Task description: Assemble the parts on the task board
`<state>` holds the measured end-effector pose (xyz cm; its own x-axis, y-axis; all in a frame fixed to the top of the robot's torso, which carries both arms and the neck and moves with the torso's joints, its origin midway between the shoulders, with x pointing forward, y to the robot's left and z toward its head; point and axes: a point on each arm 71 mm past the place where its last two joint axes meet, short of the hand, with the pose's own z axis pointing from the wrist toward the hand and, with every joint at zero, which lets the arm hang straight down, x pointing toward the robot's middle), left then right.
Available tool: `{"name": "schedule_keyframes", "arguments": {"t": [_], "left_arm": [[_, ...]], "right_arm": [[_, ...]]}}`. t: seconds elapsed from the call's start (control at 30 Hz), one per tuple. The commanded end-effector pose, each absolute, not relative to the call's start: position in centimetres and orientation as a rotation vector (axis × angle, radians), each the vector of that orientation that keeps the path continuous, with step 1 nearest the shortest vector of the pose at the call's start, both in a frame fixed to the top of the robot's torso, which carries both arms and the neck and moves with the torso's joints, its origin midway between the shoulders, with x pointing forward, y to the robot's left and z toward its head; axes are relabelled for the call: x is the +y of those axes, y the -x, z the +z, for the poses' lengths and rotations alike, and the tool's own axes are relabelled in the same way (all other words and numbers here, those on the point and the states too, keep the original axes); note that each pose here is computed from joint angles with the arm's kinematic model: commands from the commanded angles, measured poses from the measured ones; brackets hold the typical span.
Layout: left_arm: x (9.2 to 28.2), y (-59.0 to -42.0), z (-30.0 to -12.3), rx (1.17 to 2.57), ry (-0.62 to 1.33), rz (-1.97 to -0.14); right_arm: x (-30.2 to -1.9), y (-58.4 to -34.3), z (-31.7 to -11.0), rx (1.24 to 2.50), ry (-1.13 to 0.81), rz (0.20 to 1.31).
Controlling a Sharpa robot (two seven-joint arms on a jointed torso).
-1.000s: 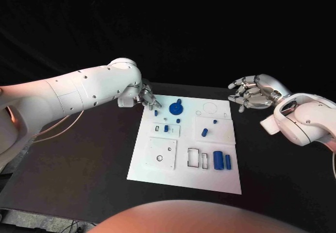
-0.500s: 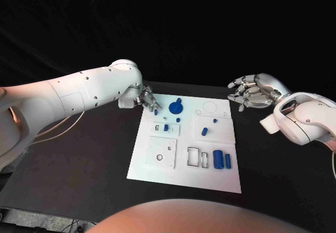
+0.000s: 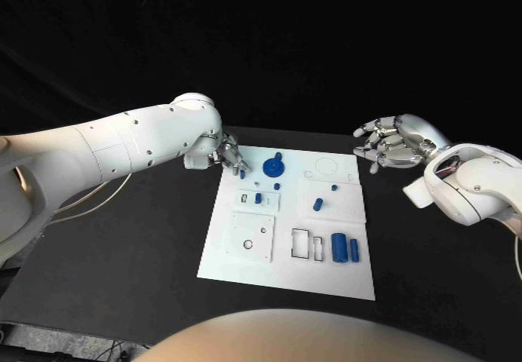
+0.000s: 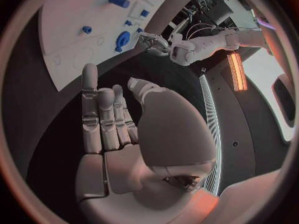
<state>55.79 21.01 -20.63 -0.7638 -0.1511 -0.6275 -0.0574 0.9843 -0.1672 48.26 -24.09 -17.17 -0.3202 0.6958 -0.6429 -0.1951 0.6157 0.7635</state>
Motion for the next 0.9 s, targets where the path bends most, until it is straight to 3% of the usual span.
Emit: {"name": "schedule_keyframes", "arguments": {"t": [0.03, 0.9], "left_arm": [[20.70, -55.65, -20.70, 2.455, 0.136, -0.202], [20.93, -55.92, -20.47, 2.401, 0.261, -0.293]], "right_arm": [[-23.95, -48.21, -17.19, 1.670, -0.401, 0.954], [-23.99, -48.23, -17.49, 1.680, -0.405, 0.949]]}}
